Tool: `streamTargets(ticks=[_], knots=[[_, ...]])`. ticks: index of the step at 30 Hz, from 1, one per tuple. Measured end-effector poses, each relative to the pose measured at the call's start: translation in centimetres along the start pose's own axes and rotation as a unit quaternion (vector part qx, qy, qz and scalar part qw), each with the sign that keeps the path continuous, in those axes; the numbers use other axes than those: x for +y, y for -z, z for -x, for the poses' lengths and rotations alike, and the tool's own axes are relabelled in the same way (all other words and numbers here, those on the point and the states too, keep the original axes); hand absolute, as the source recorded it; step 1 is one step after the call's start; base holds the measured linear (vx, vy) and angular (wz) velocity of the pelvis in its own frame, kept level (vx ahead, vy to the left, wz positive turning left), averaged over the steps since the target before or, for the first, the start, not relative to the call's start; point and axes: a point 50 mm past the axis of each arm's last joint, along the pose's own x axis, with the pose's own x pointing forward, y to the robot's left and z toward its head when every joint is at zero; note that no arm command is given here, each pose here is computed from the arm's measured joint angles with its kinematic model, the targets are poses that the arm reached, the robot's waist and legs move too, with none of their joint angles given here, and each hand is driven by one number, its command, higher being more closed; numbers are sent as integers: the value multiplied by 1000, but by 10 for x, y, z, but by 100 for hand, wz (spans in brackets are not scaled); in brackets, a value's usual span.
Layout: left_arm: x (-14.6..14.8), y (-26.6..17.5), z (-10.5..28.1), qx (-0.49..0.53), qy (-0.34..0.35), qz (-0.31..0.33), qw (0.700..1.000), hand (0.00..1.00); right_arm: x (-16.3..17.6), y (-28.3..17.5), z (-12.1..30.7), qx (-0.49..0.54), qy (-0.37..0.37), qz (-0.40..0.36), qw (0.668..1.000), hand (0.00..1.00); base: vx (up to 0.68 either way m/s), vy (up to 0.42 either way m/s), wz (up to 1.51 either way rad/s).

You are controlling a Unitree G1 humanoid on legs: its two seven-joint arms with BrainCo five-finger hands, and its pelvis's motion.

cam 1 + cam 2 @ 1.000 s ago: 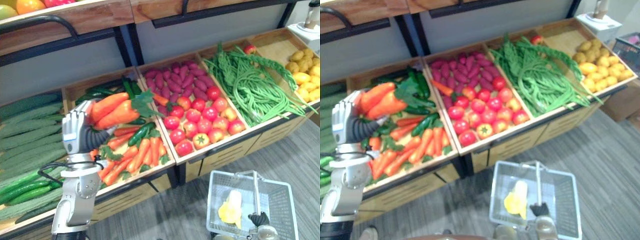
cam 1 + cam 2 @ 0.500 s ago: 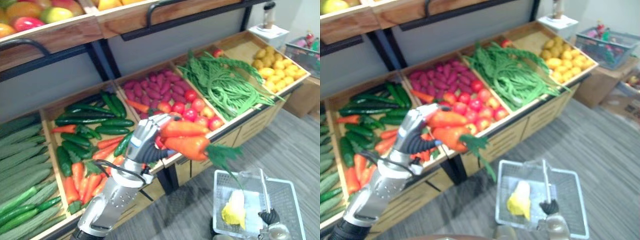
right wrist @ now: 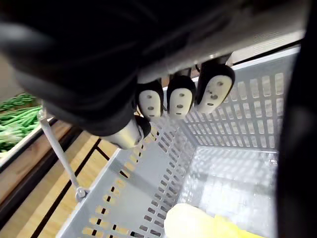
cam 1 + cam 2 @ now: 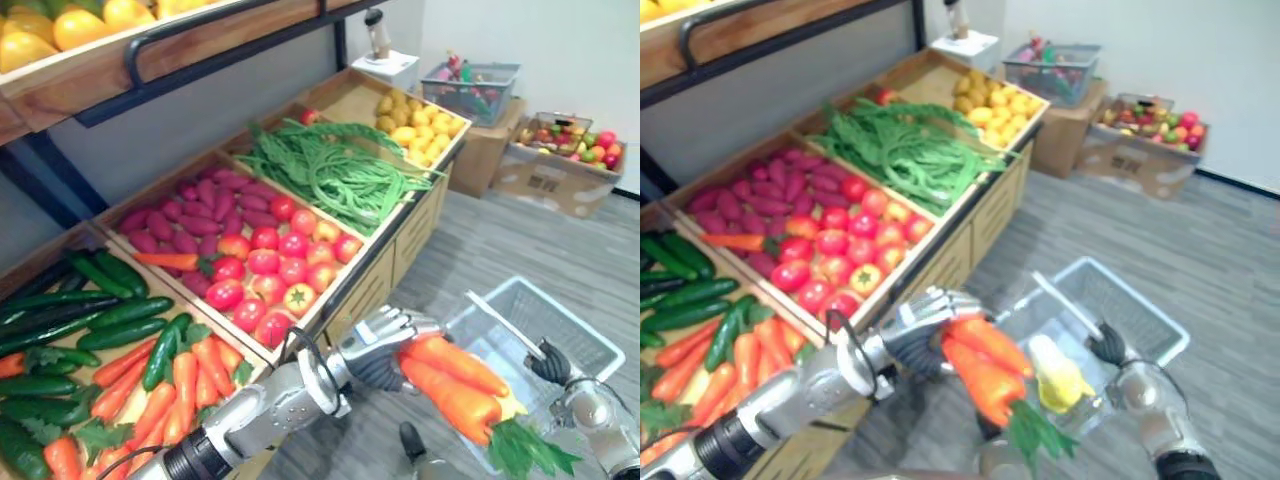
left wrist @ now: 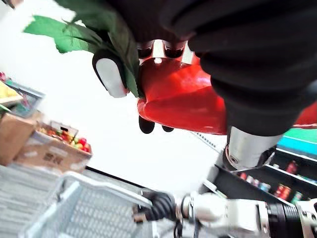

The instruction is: Pick vegetable in the basket

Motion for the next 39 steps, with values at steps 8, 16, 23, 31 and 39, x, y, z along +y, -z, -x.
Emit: streamTargets(ticks=[8,16,23,31,39], knots=[[-20,0,-4,-17,75,8,997,100,-17,-34,-1,-103,-18,70,992,100,18,-25,-36],[-43,14,4,13,142,16,990,100,-22,-72,1,-197,-57,139,969,100,16,-5,-39],[-54,29,9,44,169,0,985,100,-21,-94,7,-252,-84,153,952,100,27,11,-25],[-70,42,7,86,184,4,979,100,-28,-113,14,-296,-88,121,943,100,12,4,-8],[-91,51,3,119,204,8,972,100,-27,-124,15,-318,-100,122,935,100,10,0,-1]])
